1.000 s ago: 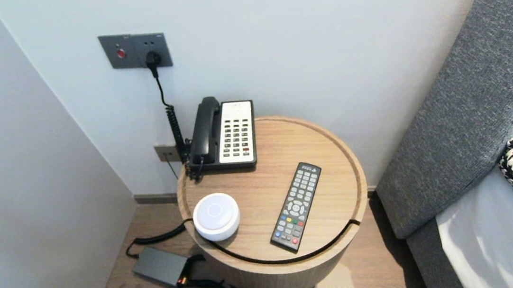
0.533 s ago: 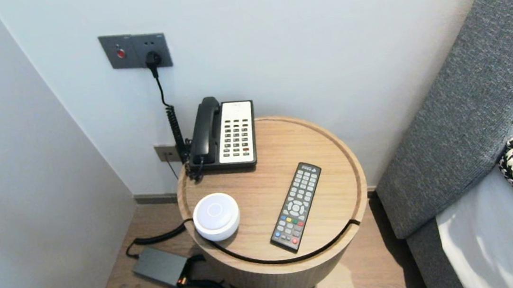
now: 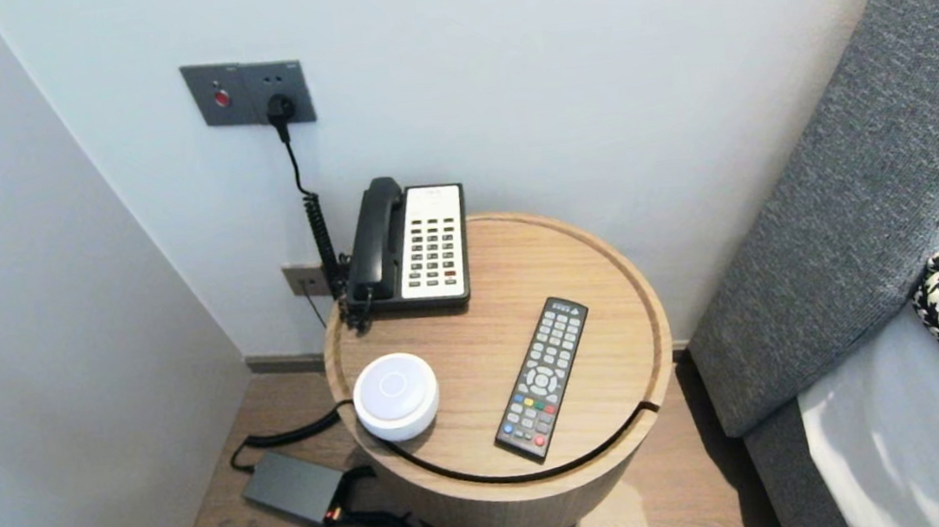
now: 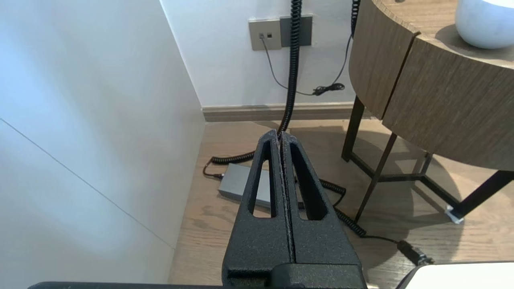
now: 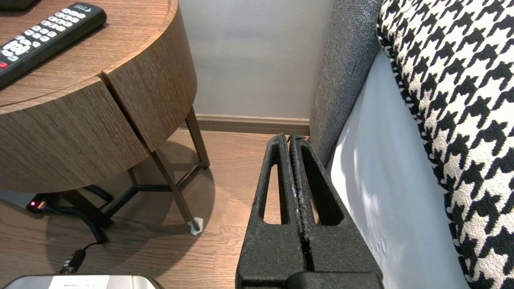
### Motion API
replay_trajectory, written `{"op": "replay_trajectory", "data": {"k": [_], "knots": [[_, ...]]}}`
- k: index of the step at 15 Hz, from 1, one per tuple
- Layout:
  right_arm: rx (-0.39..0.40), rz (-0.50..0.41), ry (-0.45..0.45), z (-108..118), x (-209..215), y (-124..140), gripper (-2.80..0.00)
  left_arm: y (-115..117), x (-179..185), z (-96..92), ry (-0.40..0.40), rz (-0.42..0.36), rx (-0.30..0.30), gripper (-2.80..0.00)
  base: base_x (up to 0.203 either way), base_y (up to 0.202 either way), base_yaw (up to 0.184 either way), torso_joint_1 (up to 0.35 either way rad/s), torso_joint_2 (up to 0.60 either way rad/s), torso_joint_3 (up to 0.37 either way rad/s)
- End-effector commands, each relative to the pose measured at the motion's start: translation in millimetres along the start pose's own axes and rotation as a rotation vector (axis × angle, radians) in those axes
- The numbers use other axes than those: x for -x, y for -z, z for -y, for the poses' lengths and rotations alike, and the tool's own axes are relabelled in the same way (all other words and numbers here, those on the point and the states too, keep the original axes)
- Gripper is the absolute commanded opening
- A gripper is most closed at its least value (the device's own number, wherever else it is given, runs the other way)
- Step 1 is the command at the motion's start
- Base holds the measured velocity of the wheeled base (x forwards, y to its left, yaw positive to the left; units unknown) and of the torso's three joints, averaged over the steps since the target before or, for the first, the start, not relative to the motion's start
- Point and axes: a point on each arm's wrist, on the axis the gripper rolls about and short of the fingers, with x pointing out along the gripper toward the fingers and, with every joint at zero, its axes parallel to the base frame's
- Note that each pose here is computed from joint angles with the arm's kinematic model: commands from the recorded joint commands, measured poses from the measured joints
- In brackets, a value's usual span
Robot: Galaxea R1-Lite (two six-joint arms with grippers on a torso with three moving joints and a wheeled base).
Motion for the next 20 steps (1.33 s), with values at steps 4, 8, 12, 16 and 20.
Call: {"op": "replay_trajectory", "data": {"k": [4, 8, 12, 16, 20], "knots": [[-0.001, -0.025, 0.0, 0.0, -1.6, 6.8, -2.8, 1.6, -0.3, 0.2, 0.0, -0.005, 0.002, -2.8, 0.0, 0.0, 0.0, 0.0, 0.0, 0.0], [0.0, -0.025, 0.0, 0.0, -1.6, 6.8, -2.8, 1.6, -0.3, 0.2, 0.0, -0.005, 0.002, -2.8, 0.0, 0.0, 0.0, 0.0, 0.0, 0.0], [-0.001, -0.026, 0.0, 0.0, -1.7, 7.2, -2.8, 1.6, -0.3, 0.2, 0.0, -0.005, 0.002, -2.8, 0.0, 0.0, 0.0, 0.0, 0.0, 0.0], [-0.002, -0.025, 0.002, 0.1, -1.6, 6.8, -2.8, 1.6, -0.3, 0.2, 0.0, -0.005, 0.002, -2.8, 0.0, 0.0, 0.0, 0.0, 0.0, 0.0], [-0.001, -0.025, 0.002, 0.1, -1.6, 6.8, -2.8, 1.6, -0.3, 0.2, -0.001, -0.006, 0.002, -2.8, 0.0, 0.0, 0.0, 0.0, 0.0, 0.0]]}}
